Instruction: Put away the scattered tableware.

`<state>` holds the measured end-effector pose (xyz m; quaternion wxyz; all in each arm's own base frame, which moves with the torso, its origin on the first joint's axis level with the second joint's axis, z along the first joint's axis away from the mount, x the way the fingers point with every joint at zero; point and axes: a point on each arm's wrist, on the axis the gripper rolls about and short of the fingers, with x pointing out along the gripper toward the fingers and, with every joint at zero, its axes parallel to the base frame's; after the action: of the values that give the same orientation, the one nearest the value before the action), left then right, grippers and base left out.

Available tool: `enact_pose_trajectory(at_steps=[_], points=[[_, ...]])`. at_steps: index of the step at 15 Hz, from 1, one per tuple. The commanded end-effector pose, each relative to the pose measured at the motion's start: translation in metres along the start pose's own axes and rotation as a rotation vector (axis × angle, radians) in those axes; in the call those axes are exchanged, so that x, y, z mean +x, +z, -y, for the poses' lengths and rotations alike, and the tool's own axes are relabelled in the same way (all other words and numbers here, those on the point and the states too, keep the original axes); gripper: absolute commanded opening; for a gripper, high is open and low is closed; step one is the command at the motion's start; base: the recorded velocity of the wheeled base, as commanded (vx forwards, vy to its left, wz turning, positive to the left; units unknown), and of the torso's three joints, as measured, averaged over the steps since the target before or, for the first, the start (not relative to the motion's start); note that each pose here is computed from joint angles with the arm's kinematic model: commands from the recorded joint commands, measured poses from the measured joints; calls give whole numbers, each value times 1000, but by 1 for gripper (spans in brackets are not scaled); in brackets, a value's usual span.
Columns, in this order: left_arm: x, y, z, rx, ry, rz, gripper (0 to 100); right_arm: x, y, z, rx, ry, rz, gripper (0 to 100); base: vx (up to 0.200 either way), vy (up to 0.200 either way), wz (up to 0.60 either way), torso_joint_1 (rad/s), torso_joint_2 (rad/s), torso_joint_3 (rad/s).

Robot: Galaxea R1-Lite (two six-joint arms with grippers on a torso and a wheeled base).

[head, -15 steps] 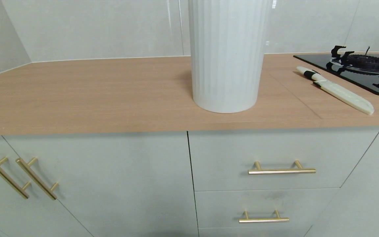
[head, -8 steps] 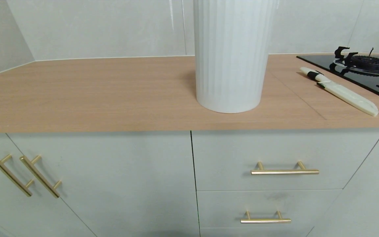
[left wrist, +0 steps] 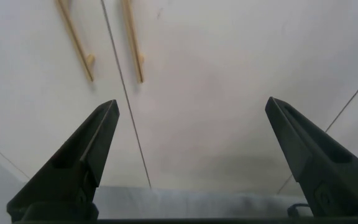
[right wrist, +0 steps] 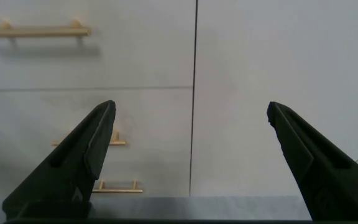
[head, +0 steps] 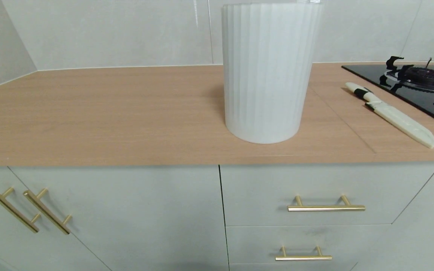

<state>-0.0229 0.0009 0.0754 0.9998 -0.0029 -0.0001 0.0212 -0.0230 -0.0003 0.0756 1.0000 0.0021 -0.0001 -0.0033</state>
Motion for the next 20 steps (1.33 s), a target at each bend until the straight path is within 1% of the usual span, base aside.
enact_pose_trajectory(at_steps=[1, 10, 20], points=[[0, 0, 0, 0, 1, 0, 100, 0, 0, 0, -1, 0, -2, 100, 0, 0, 0, 124, -618, -315], [0, 0, 0, 0, 1, 2, 100, 0, 0, 0, 0, 0, -2, 100, 0, 0, 0, 162, -483, -301], [0, 0, 0, 0, 1, 0, 100, 0, 0, 0, 0, 0, -2, 100, 0, 0, 0, 214, -504, -289]])
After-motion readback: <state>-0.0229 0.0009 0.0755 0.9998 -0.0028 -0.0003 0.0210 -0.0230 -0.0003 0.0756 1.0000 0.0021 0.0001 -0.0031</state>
